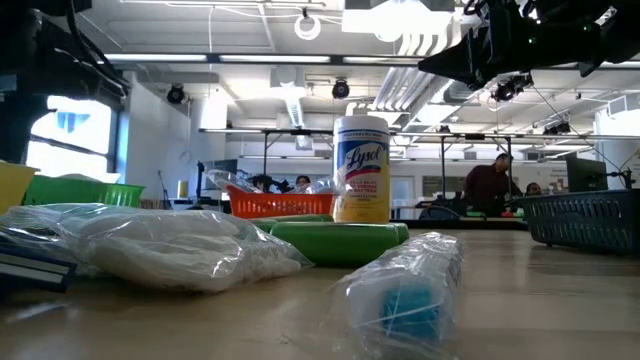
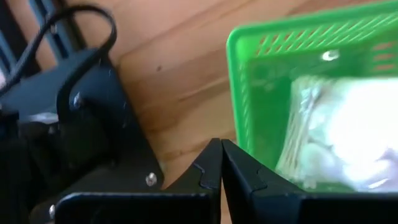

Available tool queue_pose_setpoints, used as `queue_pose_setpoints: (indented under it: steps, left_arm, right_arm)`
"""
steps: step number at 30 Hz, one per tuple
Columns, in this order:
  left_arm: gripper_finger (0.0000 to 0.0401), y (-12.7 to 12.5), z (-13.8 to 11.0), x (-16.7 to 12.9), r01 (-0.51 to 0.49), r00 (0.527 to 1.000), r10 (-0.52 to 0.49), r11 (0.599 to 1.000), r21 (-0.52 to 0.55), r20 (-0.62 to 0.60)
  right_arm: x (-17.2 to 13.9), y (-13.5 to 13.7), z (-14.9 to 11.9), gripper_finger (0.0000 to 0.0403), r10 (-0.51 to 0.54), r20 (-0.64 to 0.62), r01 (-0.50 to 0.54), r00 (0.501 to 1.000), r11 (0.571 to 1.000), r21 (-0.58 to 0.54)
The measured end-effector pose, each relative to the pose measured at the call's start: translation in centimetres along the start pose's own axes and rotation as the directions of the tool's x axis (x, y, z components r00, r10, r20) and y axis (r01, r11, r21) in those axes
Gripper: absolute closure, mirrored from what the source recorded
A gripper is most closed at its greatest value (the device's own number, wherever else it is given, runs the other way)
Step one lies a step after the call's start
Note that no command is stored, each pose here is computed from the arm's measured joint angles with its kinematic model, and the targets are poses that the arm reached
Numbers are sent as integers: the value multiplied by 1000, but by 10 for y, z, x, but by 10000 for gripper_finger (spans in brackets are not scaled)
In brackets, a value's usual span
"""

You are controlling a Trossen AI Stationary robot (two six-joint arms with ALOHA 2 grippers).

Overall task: Pick & Place Travel size toiletries
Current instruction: Adjust the green bin on the table

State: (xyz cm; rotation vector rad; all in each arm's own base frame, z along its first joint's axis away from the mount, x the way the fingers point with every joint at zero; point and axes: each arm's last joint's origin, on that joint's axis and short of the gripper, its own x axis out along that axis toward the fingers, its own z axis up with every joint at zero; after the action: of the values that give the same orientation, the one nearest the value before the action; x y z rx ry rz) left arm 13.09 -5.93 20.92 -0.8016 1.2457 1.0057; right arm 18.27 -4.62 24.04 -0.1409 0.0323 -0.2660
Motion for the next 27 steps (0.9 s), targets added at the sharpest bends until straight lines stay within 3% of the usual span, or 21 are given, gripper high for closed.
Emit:
queue_pose_setpoints:
  steps: [9, 21, 24, 27]
  left_arm:
    - [400, -17, -7, 20, -132, 989, 133, 991, 13, -71]
    - [401, -39, -12, 21, 72, 981, -75, 997, -23, -179]
    - [401, -39, -12, 21, 71, 981, -74, 997, -23, -181]
    - [401, -33, -11, 22, 11, 986, -13, 1000, -11, -163]
  right_arm:
    - [0, 0, 0, 398, 0, -3, 0, 1000, 1000, 0]
    - [0, 0, 0, 398, 1, -5, -1, 1000, 1000, -1]
    - [0, 0, 0, 398, 1, -5, -1, 1000, 1000, -1]
    - [0, 0, -1, 398, 1, -6, -1, 1000, 1000, -1]
